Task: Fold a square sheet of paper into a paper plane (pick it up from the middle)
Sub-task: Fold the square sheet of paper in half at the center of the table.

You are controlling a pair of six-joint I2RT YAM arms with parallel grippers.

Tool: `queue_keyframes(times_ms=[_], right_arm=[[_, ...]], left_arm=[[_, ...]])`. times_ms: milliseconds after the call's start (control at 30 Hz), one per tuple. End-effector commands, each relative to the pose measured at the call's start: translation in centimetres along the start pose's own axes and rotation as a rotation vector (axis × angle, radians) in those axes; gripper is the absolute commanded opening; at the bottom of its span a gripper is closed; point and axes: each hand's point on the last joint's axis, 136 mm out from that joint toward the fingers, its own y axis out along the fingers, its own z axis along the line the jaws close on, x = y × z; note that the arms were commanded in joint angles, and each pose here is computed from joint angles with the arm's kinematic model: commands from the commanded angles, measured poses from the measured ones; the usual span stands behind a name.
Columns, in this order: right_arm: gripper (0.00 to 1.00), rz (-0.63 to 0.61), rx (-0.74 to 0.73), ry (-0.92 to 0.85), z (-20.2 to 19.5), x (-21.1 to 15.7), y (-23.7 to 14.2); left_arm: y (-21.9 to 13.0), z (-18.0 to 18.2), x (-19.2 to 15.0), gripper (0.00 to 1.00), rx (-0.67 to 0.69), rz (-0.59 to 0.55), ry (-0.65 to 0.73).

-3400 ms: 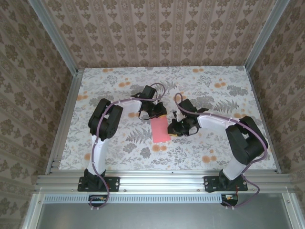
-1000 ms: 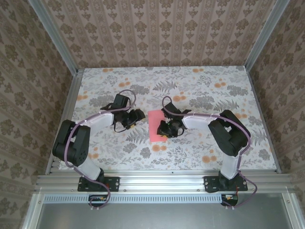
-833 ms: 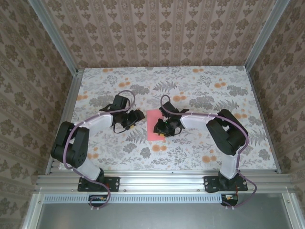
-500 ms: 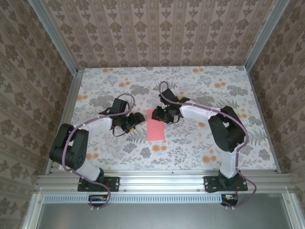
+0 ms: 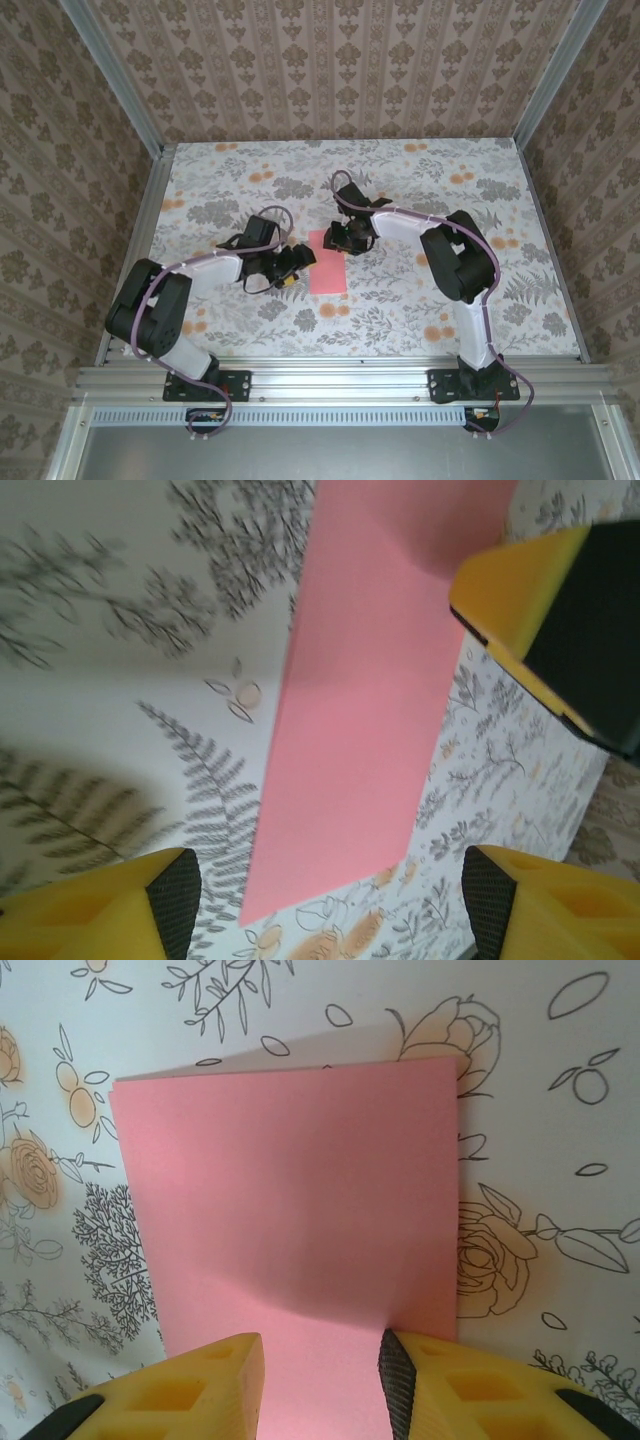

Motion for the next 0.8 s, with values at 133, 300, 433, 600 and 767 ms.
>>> queue_keyframes(times_ms=[133,300,433,600,767], right_arm=[[0.39,0.109,-0.067,0.21,-5.0,-2.5,2.6],[0.39,0.138,-0.041,0.277,-5.5,-2.9,3.1],[0.39,0.146,-0.019,0.313,-5.7,-3.0,3.3],[0.39,0.15,-0.019,0.319,-5.8,-3.1,3.4],[0.39,0.154,-0.018,0.318,-5.9,-3.2,3.4]], left_arm=[[1.2,0.7,-2.8,0.73,0.013,0.105,-0.042],[1.4,0.8,-3.3,0.73,0.032,0.121,-0.04],[1.5,1.2,-3.8,0.73,0.065,0.138,-0.035],[1.9,0.8,-3.7,0.75,0.044,0.146,-0.038],[2.3,0.1,-3.3,0.76,0.048,0.148,-0.016]])
